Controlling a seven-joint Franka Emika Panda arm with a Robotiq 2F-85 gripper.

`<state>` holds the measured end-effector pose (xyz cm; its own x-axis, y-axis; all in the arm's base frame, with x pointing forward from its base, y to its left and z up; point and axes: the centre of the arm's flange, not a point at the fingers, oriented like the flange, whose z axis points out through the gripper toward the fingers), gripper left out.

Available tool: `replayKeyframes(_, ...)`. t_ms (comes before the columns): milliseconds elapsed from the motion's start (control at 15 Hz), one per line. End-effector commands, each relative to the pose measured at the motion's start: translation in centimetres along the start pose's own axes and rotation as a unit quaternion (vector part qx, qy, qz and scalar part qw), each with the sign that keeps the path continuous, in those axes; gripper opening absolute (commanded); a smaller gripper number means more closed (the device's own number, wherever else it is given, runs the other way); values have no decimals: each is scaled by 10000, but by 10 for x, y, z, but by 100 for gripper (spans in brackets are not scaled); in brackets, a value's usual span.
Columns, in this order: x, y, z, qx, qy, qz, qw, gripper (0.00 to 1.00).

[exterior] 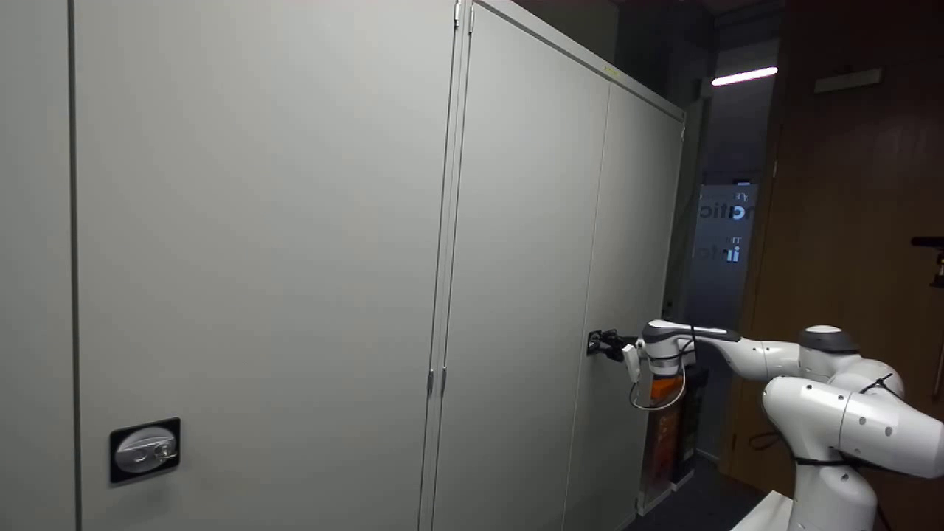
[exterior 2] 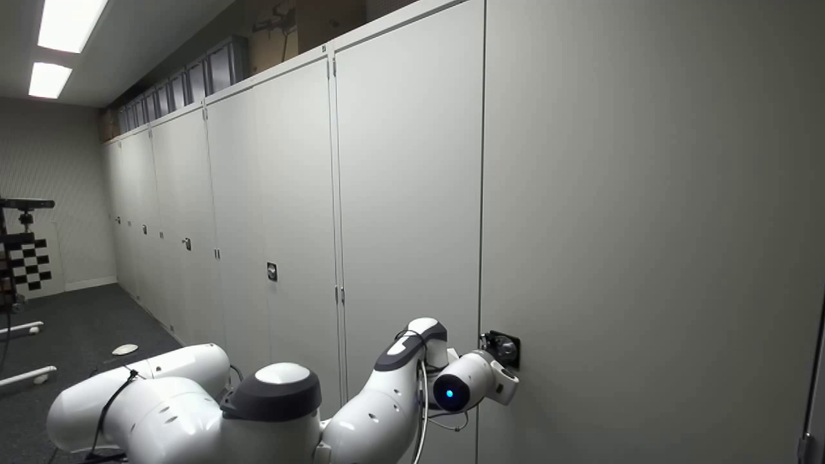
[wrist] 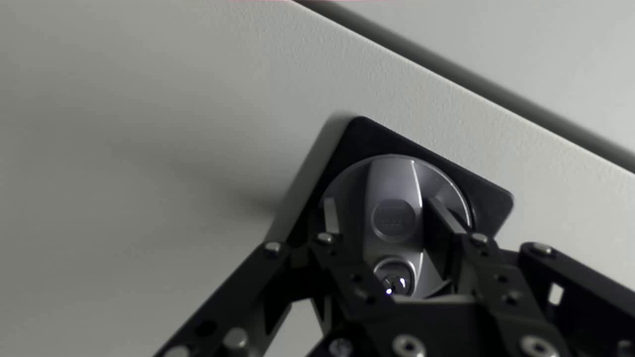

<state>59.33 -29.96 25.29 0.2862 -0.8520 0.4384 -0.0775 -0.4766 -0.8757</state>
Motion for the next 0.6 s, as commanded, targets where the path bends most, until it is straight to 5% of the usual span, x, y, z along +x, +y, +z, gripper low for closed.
replayKeyframes(0,9,-11,-1,103,114,17,9999,16)
replayKeyframes(133,8,-11,-2,144,105,-7,9998,7)
replayKeyframes(533,10,-10,-6,308,-12,67,9995,8)
